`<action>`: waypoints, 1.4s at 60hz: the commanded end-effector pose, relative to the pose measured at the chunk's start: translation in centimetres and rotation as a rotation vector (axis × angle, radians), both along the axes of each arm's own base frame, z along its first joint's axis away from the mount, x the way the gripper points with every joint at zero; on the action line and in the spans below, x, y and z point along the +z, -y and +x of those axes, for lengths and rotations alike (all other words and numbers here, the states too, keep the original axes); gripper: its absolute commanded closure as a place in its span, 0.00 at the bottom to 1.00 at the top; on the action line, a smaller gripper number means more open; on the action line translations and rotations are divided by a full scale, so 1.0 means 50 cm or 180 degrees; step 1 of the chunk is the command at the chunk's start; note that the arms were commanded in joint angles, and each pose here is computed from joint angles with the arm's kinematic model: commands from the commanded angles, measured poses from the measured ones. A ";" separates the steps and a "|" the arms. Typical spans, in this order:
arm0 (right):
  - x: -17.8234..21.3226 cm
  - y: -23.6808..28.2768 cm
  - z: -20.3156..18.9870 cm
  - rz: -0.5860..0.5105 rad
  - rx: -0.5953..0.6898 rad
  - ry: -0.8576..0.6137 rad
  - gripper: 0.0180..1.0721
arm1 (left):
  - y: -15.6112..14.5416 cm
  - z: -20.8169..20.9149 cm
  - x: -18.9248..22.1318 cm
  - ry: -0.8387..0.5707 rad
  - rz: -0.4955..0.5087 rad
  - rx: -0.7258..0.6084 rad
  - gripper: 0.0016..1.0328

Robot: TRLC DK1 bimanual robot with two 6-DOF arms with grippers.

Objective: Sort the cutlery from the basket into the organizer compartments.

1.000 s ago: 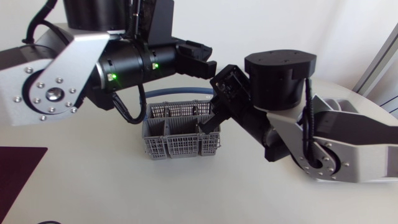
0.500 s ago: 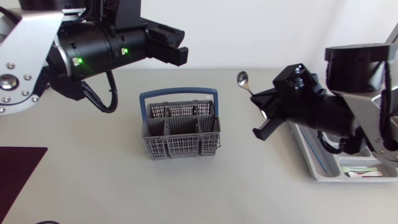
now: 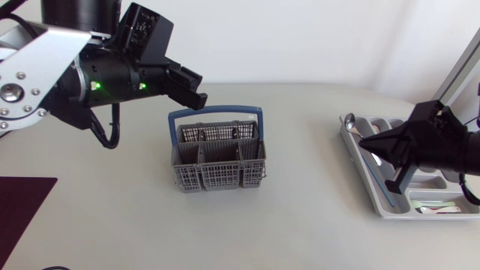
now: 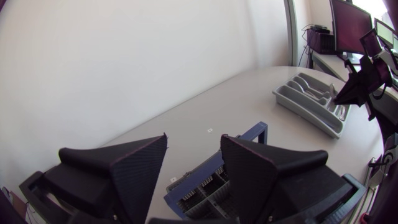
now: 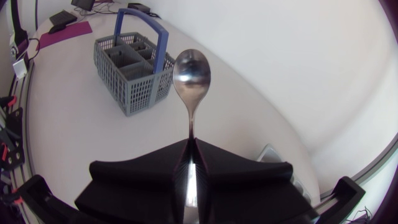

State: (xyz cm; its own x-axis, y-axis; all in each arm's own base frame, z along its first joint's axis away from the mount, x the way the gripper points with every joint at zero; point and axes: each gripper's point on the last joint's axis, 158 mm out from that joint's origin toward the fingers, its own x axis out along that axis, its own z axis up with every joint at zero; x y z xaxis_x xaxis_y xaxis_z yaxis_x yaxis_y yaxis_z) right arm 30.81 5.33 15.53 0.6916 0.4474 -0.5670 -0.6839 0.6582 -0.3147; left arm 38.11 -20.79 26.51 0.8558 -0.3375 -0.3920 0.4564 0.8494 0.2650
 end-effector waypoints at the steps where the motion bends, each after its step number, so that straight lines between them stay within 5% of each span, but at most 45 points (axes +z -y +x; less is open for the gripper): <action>1: -0.045 0.033 -0.021 -0.0191 0.0160 -0.0077 0.92 | -0.029 0.006 -0.016 -0.0049 0.0095 0.0094 0.34; 19: -0.142 0.183 -0.072 -0.0503 0.0411 -0.0489 0.92 | -0.081 -0.004 -0.042 -0.0200 0.0197 0.0256 0.25; 33: -0.171 0.316 -0.085 -0.0625 0.0393 -0.0609 0.92 | -0.101 -0.005 -0.070 -0.0293 0.0261 0.0337 0.05; 51: -0.238 0.442 -0.107 -0.0878 0.0546 -0.0831 0.93 | -0.153 0.011 -0.090 -0.0341 0.0266 0.0550 0.05; 63: -0.309 0.520 -0.097 -0.1359 0.0561 -0.0938 0.93 | -0.186 0.013 -0.101 -0.0352 0.0293 0.0688 0.05; 81: -0.355 0.550 -0.119 -0.1561 0.0584 -0.1161 0.92 | -0.215 0.003 -0.098 -0.0321 0.0319 0.0808 0.05; 84: -0.365 0.550 -0.121 -0.1605 0.0583 -0.1185 0.83 | -0.216 0.000 -0.103 -0.0334 0.0326 0.0808 0.05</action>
